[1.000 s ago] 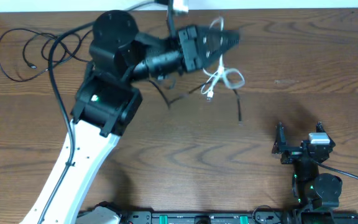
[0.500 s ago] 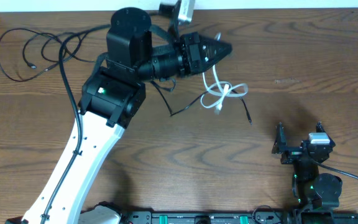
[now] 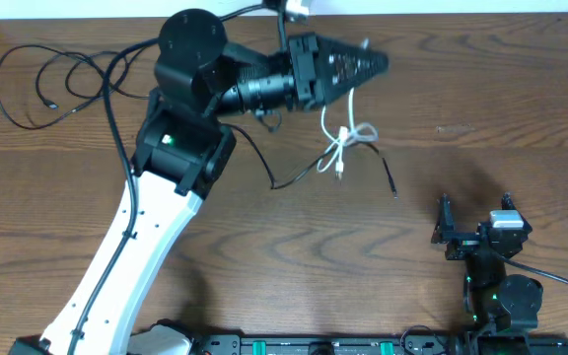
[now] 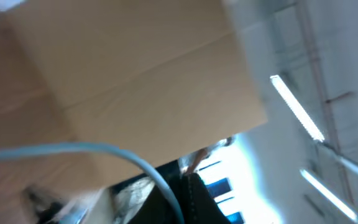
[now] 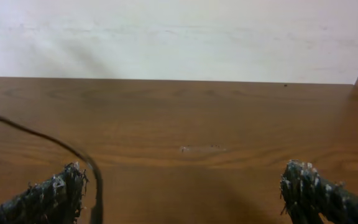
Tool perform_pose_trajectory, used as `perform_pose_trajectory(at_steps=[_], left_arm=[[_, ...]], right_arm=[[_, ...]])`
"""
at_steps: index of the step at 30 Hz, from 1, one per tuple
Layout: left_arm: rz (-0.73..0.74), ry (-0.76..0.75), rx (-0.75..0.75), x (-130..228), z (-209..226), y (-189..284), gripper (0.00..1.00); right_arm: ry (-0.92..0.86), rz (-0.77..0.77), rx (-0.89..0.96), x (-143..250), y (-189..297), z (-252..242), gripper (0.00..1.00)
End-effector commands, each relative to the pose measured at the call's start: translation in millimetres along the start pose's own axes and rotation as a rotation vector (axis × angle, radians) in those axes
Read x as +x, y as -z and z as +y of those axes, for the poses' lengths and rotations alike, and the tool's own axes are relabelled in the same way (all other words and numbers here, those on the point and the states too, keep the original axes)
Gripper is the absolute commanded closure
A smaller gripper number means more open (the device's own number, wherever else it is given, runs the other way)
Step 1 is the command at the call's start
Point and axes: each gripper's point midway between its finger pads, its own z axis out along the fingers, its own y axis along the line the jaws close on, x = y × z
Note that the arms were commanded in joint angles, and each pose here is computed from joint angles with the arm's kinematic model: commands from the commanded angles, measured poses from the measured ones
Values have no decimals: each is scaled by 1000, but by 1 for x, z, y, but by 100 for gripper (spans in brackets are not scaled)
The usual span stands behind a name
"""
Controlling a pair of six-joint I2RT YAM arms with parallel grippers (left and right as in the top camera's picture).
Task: Untangle cables
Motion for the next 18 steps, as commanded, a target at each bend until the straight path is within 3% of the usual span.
perform_pose_trajectory(at_steps=[1,4,6,9,10,13,15,18], left_arm=[[48,-32,181,10,-67,9,92],[121,-475,288,36,-94,18,92],[211,-558,253,48,-73,16,93],[169,-274,34,30,-6,6,93],[51,-43,-151,11,43,10,92],[-57,247,-262,-6,77,23,92],[-35,224,-148,-17,49,23,93],[-13,61,19,-25,-5,28,93]], right_arm=[[-12,4,-11,1,0,3,1],[-13,4,-11,1,0,3,1],[-13,4,-11,1,0,3,1],[-13,4,-11,1,0,3,1],[-13,4,-10,1,0,3,1],[-13,4,-11,1,0,3,1],[-13,4,-10,1,0,3,1],[-12,4,-11,1,0,3,1]])
